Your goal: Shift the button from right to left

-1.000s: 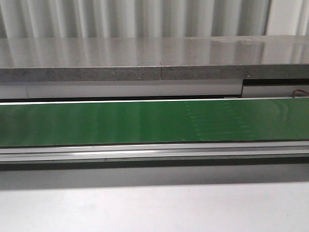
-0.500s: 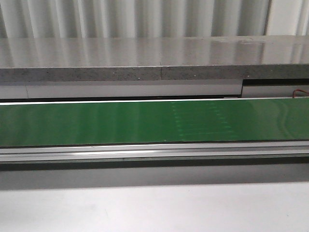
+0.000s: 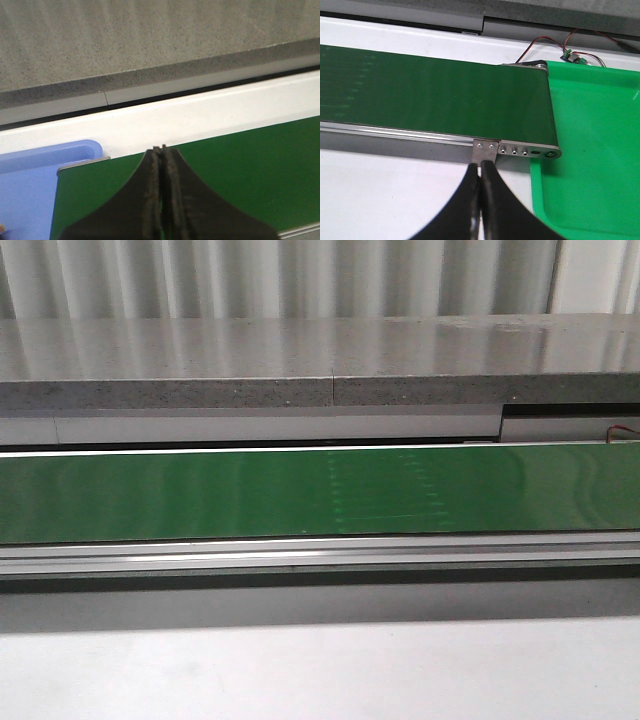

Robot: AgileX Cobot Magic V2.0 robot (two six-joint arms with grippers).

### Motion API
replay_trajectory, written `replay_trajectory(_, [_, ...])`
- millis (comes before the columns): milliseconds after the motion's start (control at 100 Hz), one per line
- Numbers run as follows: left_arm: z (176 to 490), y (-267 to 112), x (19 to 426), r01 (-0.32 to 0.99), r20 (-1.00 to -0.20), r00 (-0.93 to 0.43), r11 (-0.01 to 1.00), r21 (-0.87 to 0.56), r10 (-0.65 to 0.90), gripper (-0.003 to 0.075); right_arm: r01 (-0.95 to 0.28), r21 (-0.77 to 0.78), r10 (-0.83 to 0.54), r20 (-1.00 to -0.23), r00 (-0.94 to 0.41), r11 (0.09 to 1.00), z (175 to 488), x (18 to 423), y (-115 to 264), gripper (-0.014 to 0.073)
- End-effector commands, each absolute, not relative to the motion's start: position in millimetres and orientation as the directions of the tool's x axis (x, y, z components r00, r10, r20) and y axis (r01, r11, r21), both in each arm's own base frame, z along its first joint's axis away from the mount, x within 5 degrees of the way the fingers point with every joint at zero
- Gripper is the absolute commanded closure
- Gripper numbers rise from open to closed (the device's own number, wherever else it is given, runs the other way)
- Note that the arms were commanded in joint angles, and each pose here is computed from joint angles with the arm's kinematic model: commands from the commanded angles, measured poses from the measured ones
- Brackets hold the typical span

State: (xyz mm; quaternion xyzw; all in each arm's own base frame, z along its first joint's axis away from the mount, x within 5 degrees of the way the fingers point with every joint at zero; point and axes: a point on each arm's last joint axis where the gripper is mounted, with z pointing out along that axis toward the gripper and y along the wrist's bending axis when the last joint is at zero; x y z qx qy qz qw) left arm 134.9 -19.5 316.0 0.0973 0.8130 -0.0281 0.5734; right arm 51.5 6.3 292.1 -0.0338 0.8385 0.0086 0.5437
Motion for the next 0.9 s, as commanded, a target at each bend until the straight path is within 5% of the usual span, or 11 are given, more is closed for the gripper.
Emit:
replay_trajectory(0, [331.6, -19.0, 127.9, 0.173, -0.977, -0.202, 0.984, 0.038, 0.074, 0.0741, -0.056, -0.037, -0.054, -0.941, -0.333, 0.998, 304.6, 54.4, 5.3, 0.0661])
replay_trajectory(890, [325.4, -15.3, 121.3, 0.135, -0.995, -0.08, 0.99, 0.043, 0.054, 0.0741, -0.056, -0.037, -0.054, -0.941, -0.333, 0.998, 304.6, 54.4, 5.3, 0.0661])
